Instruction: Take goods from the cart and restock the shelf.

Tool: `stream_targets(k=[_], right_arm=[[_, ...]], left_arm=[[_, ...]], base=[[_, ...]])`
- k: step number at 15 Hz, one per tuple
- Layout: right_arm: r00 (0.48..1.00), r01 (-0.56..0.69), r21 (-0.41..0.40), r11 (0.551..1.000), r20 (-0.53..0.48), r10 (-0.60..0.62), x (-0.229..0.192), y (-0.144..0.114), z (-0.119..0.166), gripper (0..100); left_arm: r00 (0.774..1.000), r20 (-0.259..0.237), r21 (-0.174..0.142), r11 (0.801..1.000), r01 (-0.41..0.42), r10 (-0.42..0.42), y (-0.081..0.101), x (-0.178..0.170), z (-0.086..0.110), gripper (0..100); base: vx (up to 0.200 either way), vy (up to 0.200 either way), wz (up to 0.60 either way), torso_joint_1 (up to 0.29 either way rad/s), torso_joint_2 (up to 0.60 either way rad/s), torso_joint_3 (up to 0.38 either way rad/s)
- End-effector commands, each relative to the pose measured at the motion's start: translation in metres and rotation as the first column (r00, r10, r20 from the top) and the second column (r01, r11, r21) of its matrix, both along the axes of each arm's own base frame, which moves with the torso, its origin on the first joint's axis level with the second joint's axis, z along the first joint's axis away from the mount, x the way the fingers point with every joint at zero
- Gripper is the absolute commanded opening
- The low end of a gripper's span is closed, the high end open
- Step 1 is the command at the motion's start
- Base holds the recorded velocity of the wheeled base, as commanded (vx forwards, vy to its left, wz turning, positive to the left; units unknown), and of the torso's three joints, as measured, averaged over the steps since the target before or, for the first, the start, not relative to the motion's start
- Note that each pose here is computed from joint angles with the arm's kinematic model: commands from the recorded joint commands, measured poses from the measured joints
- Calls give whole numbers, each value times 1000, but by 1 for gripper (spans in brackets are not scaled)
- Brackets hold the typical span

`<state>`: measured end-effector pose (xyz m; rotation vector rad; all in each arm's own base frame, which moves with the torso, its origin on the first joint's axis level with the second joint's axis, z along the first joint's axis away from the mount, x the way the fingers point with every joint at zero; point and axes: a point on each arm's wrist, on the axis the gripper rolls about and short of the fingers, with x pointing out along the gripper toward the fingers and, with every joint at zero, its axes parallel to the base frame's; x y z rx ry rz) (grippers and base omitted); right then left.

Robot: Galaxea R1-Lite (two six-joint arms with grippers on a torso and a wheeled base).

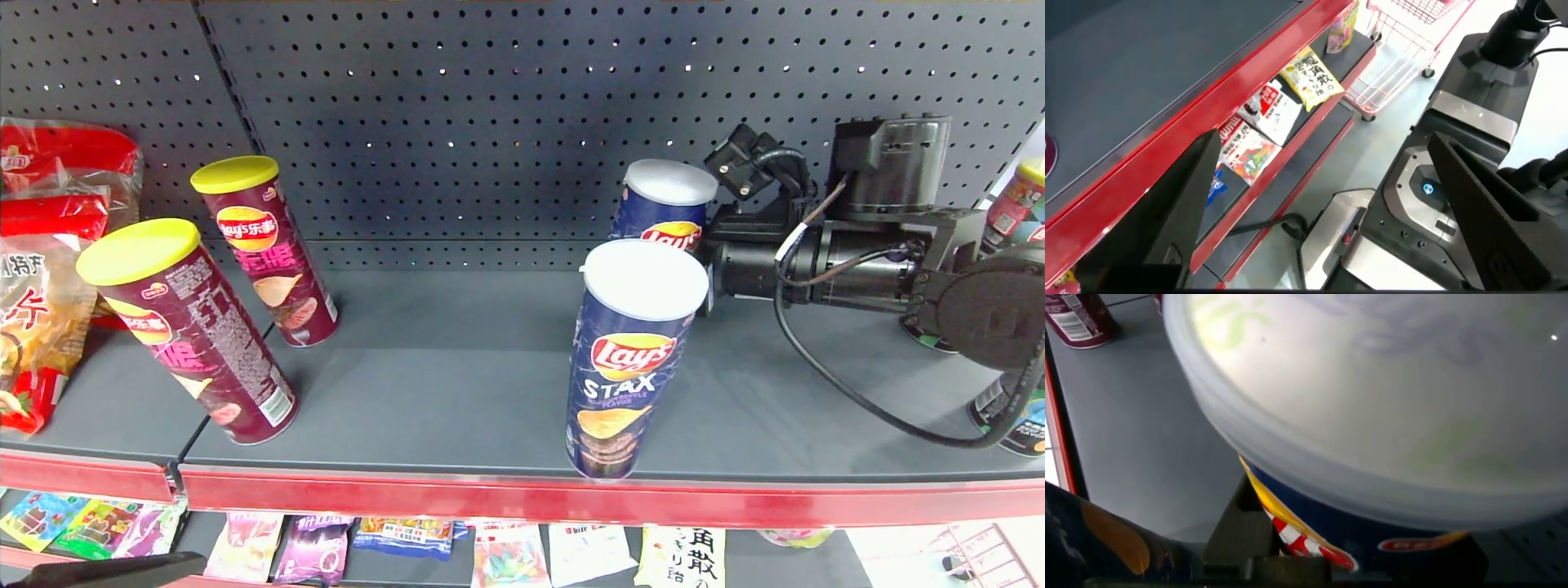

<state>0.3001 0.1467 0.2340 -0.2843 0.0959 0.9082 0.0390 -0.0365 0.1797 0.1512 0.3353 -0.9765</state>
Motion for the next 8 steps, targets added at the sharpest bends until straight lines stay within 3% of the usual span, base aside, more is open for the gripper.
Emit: stream_targets(k=[1, 3, 4, 8], right_arm=[[1000, -4, -3, 1000, -4, 4, 0, 1, -2, 0], [1000, -5, -3, 1000, -4, 5, 0, 1, -2, 0], [1000, -5, -14, 1000, 4, 5, 0, 1, -3, 100], [1000, -2, -21, 1000, -5, 1, -8, -4, -5, 100]], left_arm=[[1000, -6, 4, 1000, 0, 0, -1, 1, 0, 100], [1000, -6, 4, 1000, 0, 0, -1, 1, 0, 100], [1000, -6, 4, 1000, 0, 0, -1, 1, 0, 100], [1000, -18, 12, 1000, 0, 0, -2, 3, -1, 100]], base=[[0, 0, 0, 0, 0, 0], [0, 0, 0, 0, 0, 0], [0, 0, 0, 0, 0, 0], [0, 0, 0, 0, 0, 0]])
